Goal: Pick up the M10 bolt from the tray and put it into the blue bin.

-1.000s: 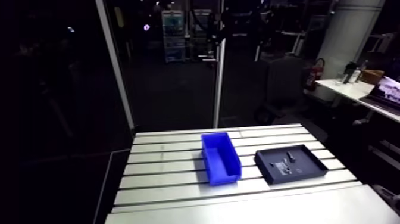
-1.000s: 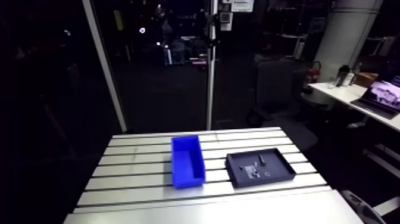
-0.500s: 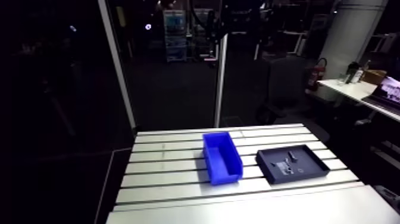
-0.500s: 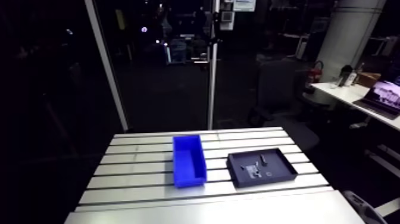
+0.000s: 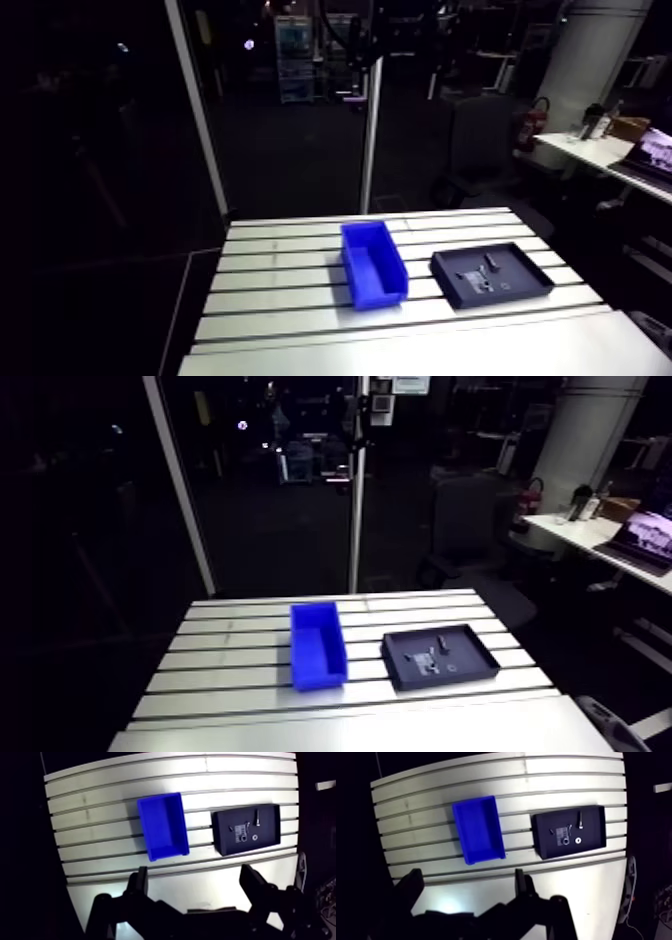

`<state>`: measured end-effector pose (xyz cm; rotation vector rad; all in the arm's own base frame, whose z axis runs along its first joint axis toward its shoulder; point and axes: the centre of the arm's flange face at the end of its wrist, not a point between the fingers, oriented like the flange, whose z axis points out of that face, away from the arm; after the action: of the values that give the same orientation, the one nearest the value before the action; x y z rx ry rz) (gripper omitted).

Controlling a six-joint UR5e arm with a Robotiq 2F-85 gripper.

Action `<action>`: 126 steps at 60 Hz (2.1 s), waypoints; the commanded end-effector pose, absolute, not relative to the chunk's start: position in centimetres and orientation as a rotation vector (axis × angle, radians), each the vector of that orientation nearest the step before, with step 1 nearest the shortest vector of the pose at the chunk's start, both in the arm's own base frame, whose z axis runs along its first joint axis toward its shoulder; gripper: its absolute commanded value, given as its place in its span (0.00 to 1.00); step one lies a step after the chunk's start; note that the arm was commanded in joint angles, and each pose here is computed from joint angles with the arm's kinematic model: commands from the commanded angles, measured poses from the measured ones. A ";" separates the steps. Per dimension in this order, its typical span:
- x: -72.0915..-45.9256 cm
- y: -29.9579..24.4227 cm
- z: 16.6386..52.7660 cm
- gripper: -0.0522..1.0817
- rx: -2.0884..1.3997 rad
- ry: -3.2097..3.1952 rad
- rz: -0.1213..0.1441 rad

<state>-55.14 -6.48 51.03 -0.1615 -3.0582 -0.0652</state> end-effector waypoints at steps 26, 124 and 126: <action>-55.7 -2.9 50.3 0.05 -0.043 -3.078 -0.078; -59.3 20.0 33.7 0.05 -0.170 -3.140 0.045; -59.3 20.1 33.5 0.05 -0.170 -3.141 0.044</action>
<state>-59.07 19.50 35.92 -0.1602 -3.1331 0.0413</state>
